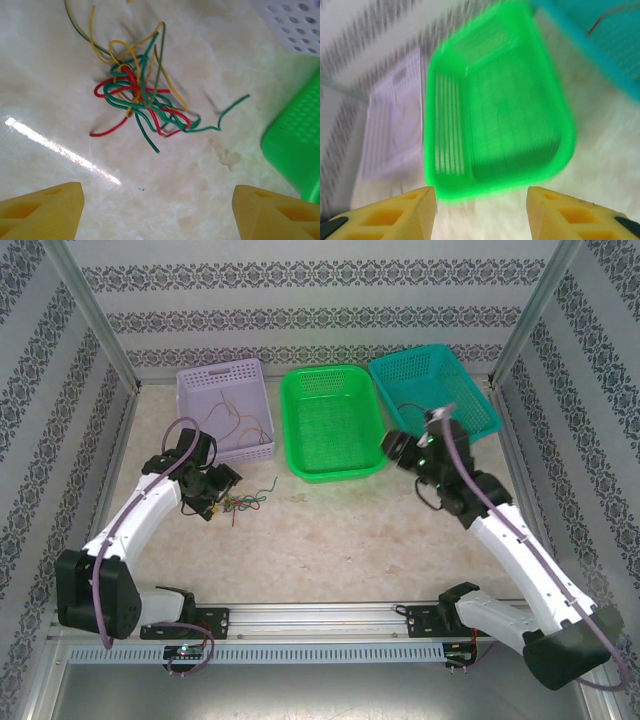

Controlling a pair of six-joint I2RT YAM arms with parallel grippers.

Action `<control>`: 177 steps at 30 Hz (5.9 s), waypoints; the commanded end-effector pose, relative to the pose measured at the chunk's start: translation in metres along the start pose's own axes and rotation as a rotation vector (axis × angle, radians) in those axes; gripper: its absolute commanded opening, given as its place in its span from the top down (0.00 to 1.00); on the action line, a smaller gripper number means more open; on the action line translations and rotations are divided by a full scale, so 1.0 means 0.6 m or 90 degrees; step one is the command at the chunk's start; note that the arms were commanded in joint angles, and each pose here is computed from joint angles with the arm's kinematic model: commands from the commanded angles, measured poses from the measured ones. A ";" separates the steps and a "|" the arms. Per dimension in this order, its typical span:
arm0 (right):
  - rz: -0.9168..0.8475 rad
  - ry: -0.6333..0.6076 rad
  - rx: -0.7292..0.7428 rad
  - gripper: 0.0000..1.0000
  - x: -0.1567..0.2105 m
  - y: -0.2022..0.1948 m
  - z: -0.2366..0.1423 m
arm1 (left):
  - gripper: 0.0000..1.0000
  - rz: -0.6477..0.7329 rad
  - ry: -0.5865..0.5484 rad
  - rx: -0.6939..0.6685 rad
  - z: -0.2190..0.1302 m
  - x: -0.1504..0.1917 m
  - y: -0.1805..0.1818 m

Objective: Untangle the cables

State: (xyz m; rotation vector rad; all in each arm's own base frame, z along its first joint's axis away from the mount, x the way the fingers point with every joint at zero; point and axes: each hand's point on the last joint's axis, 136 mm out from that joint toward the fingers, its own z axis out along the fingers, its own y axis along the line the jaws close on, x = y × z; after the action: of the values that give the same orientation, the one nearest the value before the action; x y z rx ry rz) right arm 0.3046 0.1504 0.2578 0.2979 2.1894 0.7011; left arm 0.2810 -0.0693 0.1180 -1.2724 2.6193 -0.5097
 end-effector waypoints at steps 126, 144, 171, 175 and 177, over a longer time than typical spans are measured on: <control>0.186 0.368 0.055 1.00 0.300 0.132 0.173 | 0.82 -0.013 -0.057 -0.013 0.037 0.060 0.048; 0.011 0.329 0.099 1.00 0.263 0.030 0.137 | 1.00 0.016 -0.071 -0.064 0.035 0.047 0.066; -0.139 0.384 0.063 1.00 0.295 0.011 0.146 | 0.42 0.219 0.103 0.055 0.009 0.130 -0.005; -0.169 0.392 0.024 1.00 0.289 0.030 0.141 | 0.31 0.132 0.129 0.096 0.025 0.158 0.001; -0.186 0.401 0.011 1.00 0.291 0.035 0.139 | 0.30 0.105 0.124 0.125 0.036 0.159 -0.012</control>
State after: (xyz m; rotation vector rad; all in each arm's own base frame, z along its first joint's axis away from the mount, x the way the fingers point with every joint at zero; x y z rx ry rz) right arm 0.2560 0.2680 0.1019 -0.1562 2.7837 0.6279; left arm 0.2339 -0.1412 0.0996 -0.9032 2.7610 -0.7647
